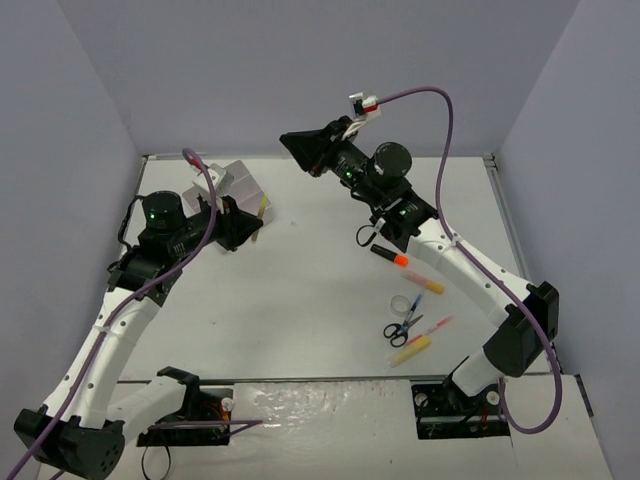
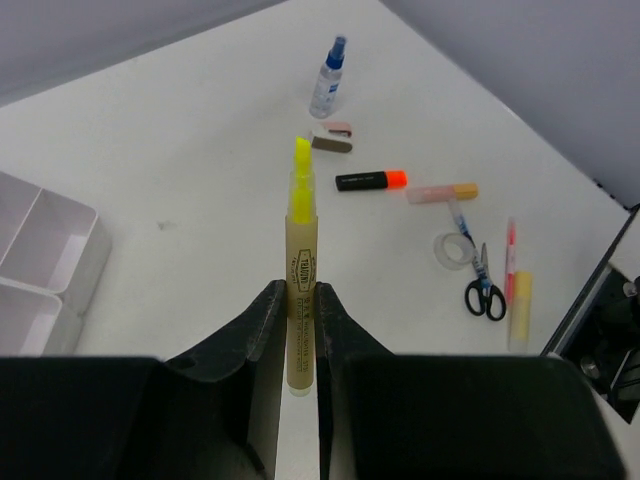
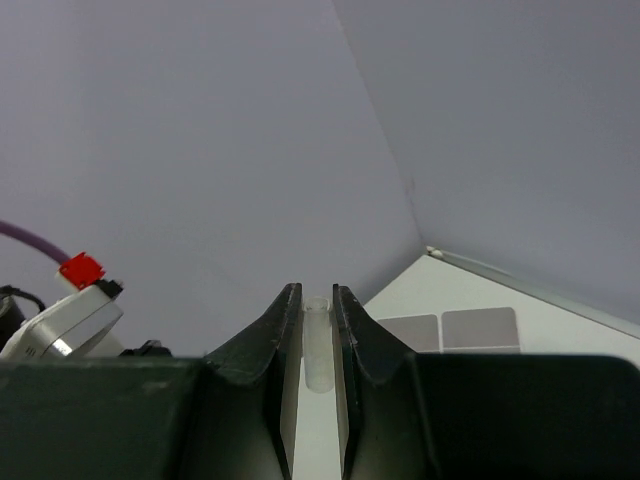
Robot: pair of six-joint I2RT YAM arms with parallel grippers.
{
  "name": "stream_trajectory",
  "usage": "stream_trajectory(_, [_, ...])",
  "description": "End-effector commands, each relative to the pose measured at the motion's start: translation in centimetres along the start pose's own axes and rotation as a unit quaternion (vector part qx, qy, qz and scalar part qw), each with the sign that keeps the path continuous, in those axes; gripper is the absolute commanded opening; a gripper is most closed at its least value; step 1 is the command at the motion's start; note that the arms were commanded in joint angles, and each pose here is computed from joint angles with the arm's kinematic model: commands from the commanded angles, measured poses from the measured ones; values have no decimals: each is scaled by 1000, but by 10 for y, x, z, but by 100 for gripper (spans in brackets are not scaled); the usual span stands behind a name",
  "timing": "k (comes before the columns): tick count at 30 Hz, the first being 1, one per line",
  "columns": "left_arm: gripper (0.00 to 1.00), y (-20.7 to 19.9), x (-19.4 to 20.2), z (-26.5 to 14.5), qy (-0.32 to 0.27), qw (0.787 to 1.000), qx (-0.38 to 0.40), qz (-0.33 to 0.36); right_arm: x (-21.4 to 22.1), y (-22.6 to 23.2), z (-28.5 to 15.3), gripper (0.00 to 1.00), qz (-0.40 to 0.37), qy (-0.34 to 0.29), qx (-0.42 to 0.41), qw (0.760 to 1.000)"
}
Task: Sort the stationery into containers
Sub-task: Close the pen cap on the pen.
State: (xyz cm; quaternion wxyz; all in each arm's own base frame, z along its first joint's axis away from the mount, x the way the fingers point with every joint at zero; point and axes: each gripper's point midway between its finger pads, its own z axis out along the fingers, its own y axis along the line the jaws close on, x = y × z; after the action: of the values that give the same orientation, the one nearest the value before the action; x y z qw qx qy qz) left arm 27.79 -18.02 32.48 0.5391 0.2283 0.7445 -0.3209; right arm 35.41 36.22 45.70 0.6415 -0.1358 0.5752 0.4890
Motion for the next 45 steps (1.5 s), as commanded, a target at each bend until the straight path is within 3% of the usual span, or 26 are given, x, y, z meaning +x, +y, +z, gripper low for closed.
stream_trajectory(1, [0, -35, -66, -9, -119, 990, 74, 16, -50, 65, -17, 0, -37, -93, -89, 991])
stream_trajectory(5, [0, -38, -70, -9, -145, 986, 83, 4, -44, 65, -22, 0, -38, -87, -83, 992])
stream_trajectory(12, [0, -40, -51, -3, -137, 986, 95, -17, -37, 57, -26, 0, -42, -89, -68, 993])
stream_trajectory(45, [0, -30, -62, -9, -166, 984, 57, 12, 9, 42, -3, 0, 26, -58, -63, 996])
